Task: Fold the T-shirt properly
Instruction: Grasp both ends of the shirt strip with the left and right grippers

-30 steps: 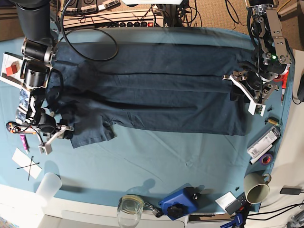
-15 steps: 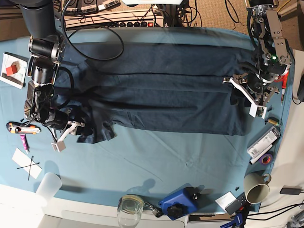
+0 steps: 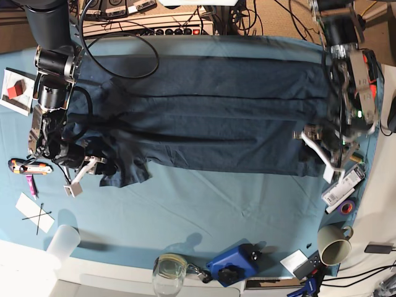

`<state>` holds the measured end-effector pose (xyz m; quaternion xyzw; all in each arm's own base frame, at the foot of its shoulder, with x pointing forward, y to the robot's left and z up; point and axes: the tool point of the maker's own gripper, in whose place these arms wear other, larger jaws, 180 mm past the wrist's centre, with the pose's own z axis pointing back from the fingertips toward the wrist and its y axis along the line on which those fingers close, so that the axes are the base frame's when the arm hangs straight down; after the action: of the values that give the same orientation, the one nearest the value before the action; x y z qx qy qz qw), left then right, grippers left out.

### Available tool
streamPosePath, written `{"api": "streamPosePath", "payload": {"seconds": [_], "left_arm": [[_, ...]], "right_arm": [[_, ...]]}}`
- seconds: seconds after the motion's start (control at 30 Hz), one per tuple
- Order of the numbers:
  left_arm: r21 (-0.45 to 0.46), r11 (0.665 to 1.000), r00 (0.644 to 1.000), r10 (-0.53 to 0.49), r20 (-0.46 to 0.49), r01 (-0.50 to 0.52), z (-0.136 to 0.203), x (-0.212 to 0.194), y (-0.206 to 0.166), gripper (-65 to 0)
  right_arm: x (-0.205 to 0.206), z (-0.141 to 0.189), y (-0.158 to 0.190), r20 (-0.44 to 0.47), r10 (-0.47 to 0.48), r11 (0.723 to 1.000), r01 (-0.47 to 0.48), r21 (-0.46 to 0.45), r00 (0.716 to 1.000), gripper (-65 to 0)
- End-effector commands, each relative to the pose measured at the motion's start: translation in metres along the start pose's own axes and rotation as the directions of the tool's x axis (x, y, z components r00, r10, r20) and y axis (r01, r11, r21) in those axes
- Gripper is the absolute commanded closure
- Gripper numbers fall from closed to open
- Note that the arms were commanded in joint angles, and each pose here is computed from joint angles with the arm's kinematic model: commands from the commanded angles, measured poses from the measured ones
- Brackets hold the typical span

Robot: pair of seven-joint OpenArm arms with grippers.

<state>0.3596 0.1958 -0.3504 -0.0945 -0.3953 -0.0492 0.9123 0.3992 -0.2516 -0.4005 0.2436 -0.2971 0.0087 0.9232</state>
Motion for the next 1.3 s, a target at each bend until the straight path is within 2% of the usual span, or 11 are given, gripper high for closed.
{"api": "streamPosePath", "payload": {"seconds": [0.0, 0.13, 0.3, 0.53, 0.63, 0.7, 0.8, 0.9, 1.07, 1.17, 1.27], "left_arm": [[0.005, 1.0, 0.998, -0.009, 0.057, 0.009, 0.001, 0.025, 0.006, -28.8], [0.005, 1.0, 1.0, -0.015, 0.017, 0.015, -0.016, 0.032, 0.023, -28.8], [0.028, 0.999, 0.997, 0.034, -0.065, -0.032, -0.034, 0.02, 0.041, -28.8], [-0.025, 0.991, 0.973, 0.123, -0.197, -0.13, -0.052, -0.021, 0.036, -28.8], [-0.087, 0.987, 0.97, 0.11, -0.215, -0.132, -0.054, -0.027, 0.023, -28.7], [-0.102, 0.984, 0.969, 0.12, -0.214, -0.144, -0.056, -0.027, 0.018, -25.9], [-0.12, 0.98, 0.967, 0.127, -0.219, -0.156, -0.058, -0.028, 0.01, -14.2], [-0.134, 0.977, 0.964, 0.135, -0.228, -0.168, -0.058, -0.029, 0.006, 0.0], [-0.132, 0.977, 0.966, 0.133, -0.222, -0.165, -0.057, -0.027, 0.007, 0.0], [-0.099, 0.977, 0.961, 0.166, -0.22, -0.191, -0.056, -0.024, 0.011, 0.0], [-0.104, 0.978, 0.966, 0.154, -0.209, -0.179, -0.051, -0.016, 0.01, 0.0]], "right_arm": [[-0.014, 0.009, -0.02, -0.094, 0.011, 0.996, -0.019, -0.083, 0.996, -19.8], [-0.01, 0.014, -0.025, -0.074, 0.014, 0.995, -0.021, -0.097, 0.997, -19.8], [-0.007, 0.017, -0.029, -0.064, 0.017, 0.994, -0.023, -0.106, 0.998, -19.8], [-0.007, 0.018, -0.03, -0.062, 0.018, 0.994, -0.025, -0.109, 0.998, -19.8], [-0.005, 0.017, -0.03, -0.054, 0.019, 0.994, -0.024, -0.108, 0.998, -19.7], [-0.004, 0.017, -0.03, -0.047, 0.02, 0.994, -0.024, -0.108, 0.999, -16.7], [-0.005, 0.017, -0.031, -0.053, 0.023, 0.993, -0.029, -0.114, 0.998, -1.8], [-0.008, 0.019, -0.036, -0.08, 0.043, 0.988, -0.055, -0.144, 0.996, 0.0], [0.006, 0.023, -0.036, -0.042, 0.073, 0.985, -0.079, -0.155, 0.996, 0.0], [0.023, 0.028, -0.03, -0.009, 0.124, 0.979, -0.123, -0.163, 0.992, 0.0], [0.044, 0.037, -0.021, 0.027, 0.187, 0.968, -0.179, -0.176, 0.982, 0.0]]}}
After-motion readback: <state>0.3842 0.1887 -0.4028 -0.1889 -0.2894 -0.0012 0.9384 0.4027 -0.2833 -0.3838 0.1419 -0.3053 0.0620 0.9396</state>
